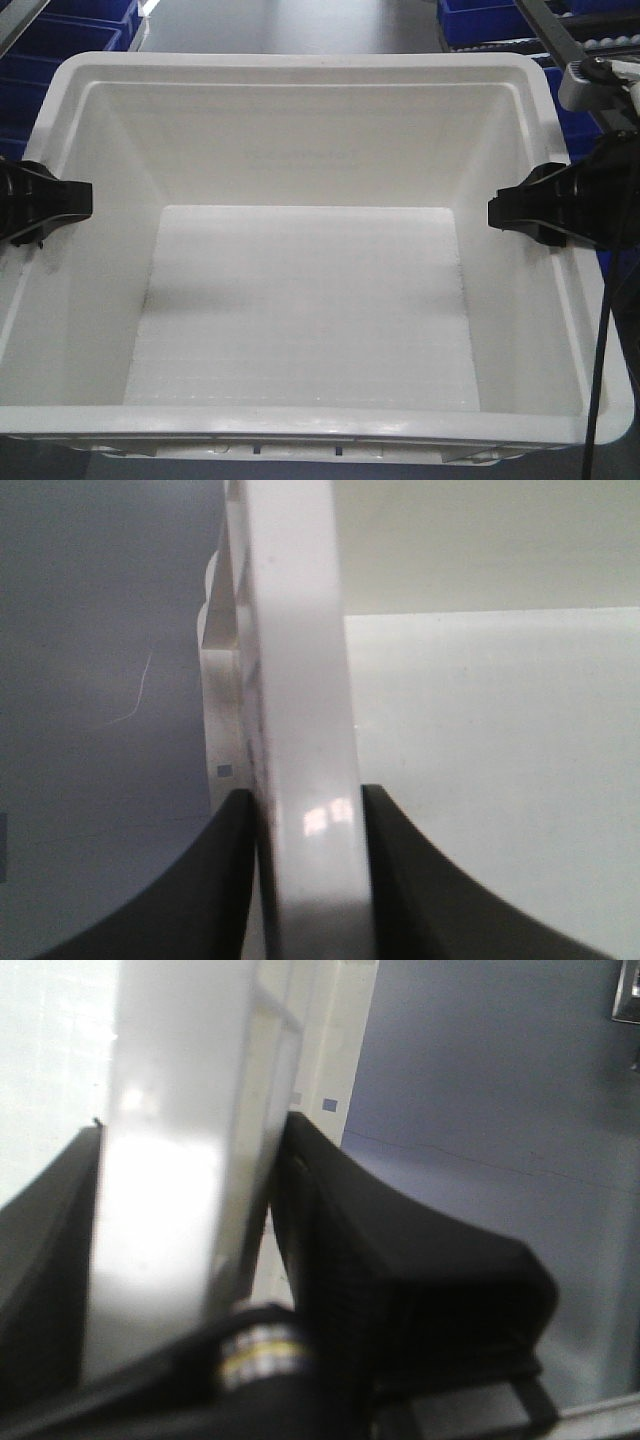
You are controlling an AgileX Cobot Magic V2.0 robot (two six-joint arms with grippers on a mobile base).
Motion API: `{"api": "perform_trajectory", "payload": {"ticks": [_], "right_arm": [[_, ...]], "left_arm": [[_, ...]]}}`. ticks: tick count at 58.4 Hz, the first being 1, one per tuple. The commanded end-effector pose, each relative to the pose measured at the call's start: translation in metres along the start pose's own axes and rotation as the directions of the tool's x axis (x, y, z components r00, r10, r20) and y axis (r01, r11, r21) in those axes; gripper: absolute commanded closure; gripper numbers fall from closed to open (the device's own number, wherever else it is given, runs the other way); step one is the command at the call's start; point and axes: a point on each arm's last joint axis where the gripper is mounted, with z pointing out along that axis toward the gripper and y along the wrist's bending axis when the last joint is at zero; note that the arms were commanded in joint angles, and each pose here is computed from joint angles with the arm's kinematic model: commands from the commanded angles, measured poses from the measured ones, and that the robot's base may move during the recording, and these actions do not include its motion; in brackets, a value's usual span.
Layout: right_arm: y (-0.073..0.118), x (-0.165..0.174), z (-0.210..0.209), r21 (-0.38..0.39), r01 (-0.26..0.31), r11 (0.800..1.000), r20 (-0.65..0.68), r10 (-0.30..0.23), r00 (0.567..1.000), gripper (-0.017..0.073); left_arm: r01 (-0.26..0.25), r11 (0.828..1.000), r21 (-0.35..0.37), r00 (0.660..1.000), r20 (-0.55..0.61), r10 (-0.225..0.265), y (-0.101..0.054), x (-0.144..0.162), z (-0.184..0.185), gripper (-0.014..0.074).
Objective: Move bin from left to right shelf
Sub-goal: 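Hold the tote with both grippers while the base turns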
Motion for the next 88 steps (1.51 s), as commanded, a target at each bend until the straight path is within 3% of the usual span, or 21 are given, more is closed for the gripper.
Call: {"api": "perform_trajectory", "payload": {"ticks": [1, 88], "right_arm": [[0.0066, -0.0167, -0.0182, -0.018, 0.026, 0.999, 0.162, -0.023, 0.987, 0.0564], [0.0068, -0.0167, -0.0182, -0.021, 0.024, 0.999, 0.161, -0.02, 0.987, 0.0564]], "left_arm": [[-0.025, 0.998, 0.062, 0.983, 0.184, 0.013, -0.0099, -0.0183, -0.0208, 0.0594], [-0.025, 0.998, 0.062, 0.983, 0.184, 0.013, -0.0099, -0.0183, -0.0208, 0.0594]]}}
